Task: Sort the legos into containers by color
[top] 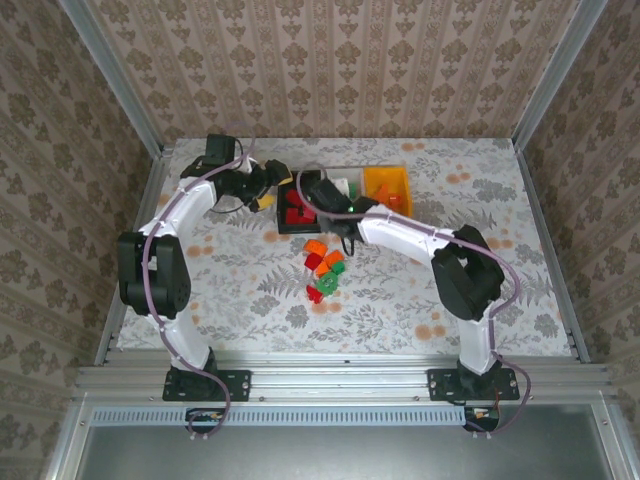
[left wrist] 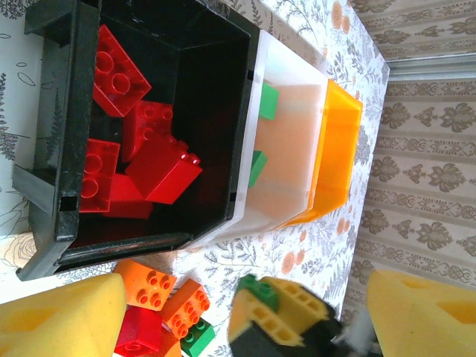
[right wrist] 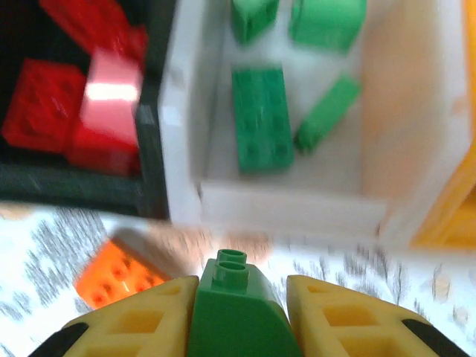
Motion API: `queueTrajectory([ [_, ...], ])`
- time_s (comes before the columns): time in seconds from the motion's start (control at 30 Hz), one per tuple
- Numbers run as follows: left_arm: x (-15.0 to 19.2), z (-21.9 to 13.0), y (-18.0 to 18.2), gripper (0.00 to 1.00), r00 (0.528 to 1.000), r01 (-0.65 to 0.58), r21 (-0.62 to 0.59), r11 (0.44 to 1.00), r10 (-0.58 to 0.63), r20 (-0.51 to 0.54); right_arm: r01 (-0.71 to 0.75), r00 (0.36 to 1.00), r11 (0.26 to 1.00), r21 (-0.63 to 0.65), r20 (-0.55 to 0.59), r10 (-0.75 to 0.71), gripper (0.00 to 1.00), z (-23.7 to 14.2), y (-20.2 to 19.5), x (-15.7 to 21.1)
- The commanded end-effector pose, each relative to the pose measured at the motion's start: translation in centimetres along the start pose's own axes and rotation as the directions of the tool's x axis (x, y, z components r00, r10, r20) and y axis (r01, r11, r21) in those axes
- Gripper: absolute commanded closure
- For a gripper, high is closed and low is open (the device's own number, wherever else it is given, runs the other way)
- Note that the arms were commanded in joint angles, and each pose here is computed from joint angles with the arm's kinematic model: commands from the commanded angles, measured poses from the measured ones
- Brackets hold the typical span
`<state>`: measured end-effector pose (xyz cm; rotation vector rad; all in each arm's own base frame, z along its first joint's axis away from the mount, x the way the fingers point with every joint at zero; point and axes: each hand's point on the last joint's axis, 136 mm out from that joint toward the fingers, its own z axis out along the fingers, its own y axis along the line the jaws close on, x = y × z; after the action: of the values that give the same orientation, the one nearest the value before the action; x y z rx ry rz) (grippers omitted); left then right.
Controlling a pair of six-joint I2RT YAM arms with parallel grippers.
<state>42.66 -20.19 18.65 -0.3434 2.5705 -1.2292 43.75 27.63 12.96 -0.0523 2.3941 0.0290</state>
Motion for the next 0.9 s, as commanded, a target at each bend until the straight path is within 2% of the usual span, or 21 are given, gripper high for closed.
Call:
queueTrajectory([
  [0.0, 0.2, 0.0, -0.3, 0.14, 1.0, -0.028, -0.001, 1.0, 0.028, -0.005, 0.04, 0.998, 0.997, 0.062, -0.054, -0.037, 0.73, 3.7, -1.8, -1.2],
  [0.17, 0.3, 0.1, -0.4, 0.14, 0.999, -0.034, -0.001, 0.999, 0.034, -0.011, 0.063, 0.994, 0.993, 0.101, -0.096, -0.053, 0.7, 6.6, -2.8, -2.3],
  [0.27, 0.3, 0.3, -0.3, 0.14, 0.999, -0.03, -0.003, 1.0, 0.03, -0.016, 0.065, 0.996, 0.991, 0.117, -0.076, -0.056, 0.54, 6.4, -3.4, -3.3],
  [0.33, 0.3, 0.5, -0.2, 0.14, 0.999, -0.026, -0.003, 1.0, 0.026, -0.019, 0.067, 0.997, 0.991, 0.112, -0.055, -0.061, 0.46, 5.5, -3.6, -4.1],
  [0.5, 0.5, 0.5, -0.3, 0.14, 0.999, -0.029, -0.003, 1.0, 0.029, -0.021, 0.064, 0.998, 0.994, 0.092, 0.009, -0.065, 0.42, 0.9, -3.9, -5.1],
  [0.63, 0.6, 0.4, -0.5, 0.14, 0.999, -0.039, -0.004, 0.999, 0.039, -0.02, 0.145, 0.989, 0.989, 0.039, 0.035, -0.147, 0.41, -3.7, -2.4, -1.1],
  [0.8, 0.7, 0.6, -0.4, 0.14, 0.999, -0.04, -0.009, 0.999, 0.04, -0.024, 0.219, 0.97, 0.971, -0.091, -0.088, -0.227, 0.37, -5.8, 0.0, 8.5],
  [0.87, 0.7, 0.6, -0.4, 0.14, 0.999, -0.039, -0.01, 0.999, 0.039, -0.025, 0.237, 0.958, 0.961, -0.145, -0.132, -0.256, 0.34, -6.1, 1.1, 11.2],
])
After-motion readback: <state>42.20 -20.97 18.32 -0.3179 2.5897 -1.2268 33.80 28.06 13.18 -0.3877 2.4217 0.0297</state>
